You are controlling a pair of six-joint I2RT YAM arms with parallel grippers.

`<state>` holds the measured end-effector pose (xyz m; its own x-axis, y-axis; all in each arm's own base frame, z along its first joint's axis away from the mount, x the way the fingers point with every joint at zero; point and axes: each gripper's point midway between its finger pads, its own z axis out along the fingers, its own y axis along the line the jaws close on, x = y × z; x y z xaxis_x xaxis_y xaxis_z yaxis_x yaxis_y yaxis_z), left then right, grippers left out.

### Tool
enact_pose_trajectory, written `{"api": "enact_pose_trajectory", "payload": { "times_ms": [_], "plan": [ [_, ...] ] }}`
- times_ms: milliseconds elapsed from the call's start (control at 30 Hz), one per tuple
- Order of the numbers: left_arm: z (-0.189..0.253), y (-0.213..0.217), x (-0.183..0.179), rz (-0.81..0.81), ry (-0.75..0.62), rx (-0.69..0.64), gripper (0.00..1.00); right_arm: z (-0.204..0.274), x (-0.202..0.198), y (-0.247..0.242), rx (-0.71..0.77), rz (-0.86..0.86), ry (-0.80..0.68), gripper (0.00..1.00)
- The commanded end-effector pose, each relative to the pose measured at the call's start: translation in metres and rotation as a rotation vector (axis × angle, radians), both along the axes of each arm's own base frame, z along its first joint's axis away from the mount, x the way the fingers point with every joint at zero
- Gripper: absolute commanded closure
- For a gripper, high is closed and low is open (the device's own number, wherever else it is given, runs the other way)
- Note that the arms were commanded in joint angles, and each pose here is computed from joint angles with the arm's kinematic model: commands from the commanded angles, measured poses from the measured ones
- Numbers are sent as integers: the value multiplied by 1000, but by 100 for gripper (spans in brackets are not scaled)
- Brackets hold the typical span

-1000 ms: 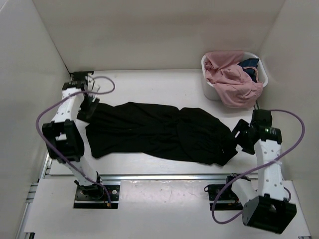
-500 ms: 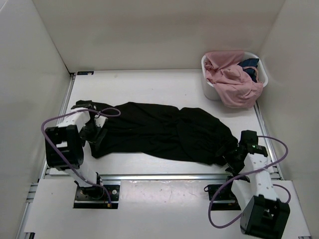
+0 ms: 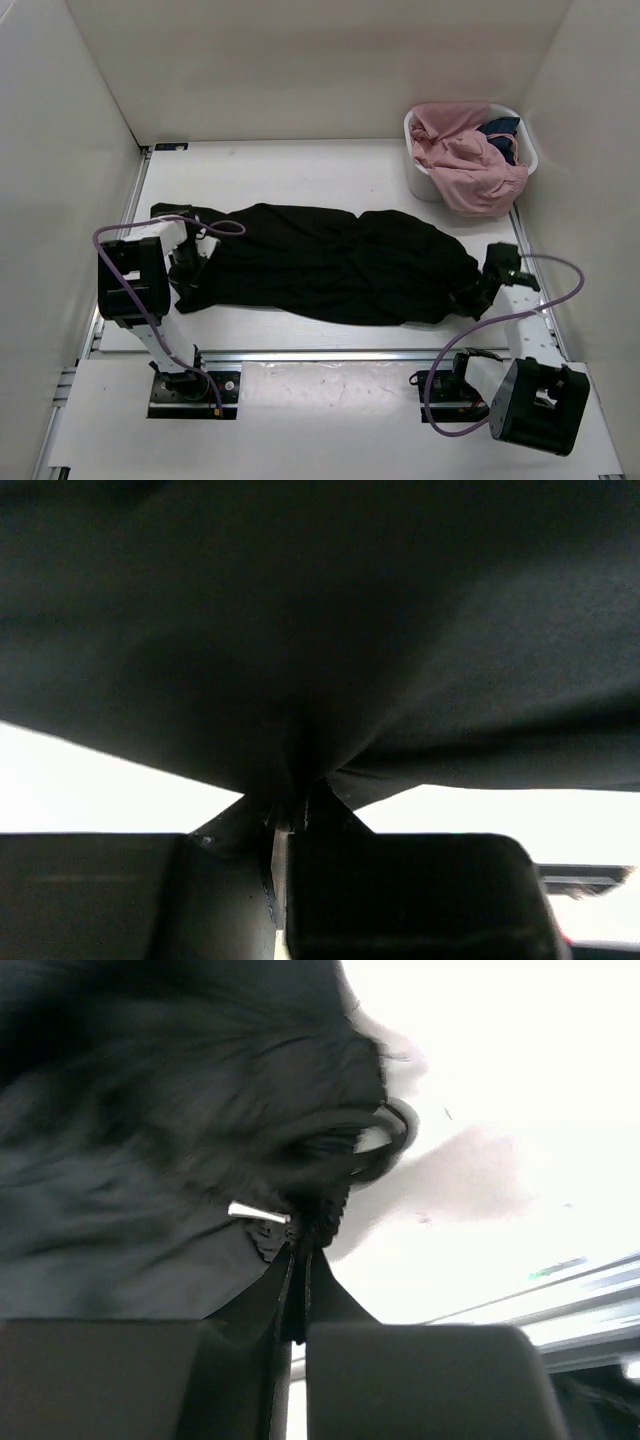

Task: Fold and stack the trousers
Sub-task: Flatten the trousers out

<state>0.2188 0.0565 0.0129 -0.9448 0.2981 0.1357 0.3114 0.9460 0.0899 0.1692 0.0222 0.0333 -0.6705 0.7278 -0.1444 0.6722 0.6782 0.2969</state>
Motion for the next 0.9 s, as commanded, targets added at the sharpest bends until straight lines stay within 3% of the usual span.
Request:
{"api": "enact_pose_trajectory", "payload": {
  "times_ms": [0, 67, 100, 233, 567, 700, 767, 800, 867],
  "plan": [
    [53, 49, 56, -23, -257, 197, 86, 79, 48, -32, -175, 25, -179, 100],
    [89, 84, 74, -8, -326, 275, 86, 109, 53, -43, -231, 51, -181, 100],
    [100, 95, 78, 1, -341, 296, 86, 144, 68, -51, -265, 43, -253, 100],
    [137, 135, 80, 18, -360, 392, 86, 177, 82, -48, -228, 111, -267, 100],
    [101, 125, 33, 7, -235, 347, 83, 131, 57, -13, -35, 170, -169, 100],
    [106, 120, 20, -4, -219, 341, 78, 128, 50, -20, -79, 177, -144, 100],
    [98, 95, 19, -9, -217, 219, 64, 129, 47, -39, -159, 161, -122, 100],
    [91, 79, 0, -19, -130, 126, 55, 124, 43, -43, -181, 165, -87, 100],
    [81, 61, -13, -10, -83, 15, 38, 125, 45, -63, -241, 149, -57, 100]
  ]
}}
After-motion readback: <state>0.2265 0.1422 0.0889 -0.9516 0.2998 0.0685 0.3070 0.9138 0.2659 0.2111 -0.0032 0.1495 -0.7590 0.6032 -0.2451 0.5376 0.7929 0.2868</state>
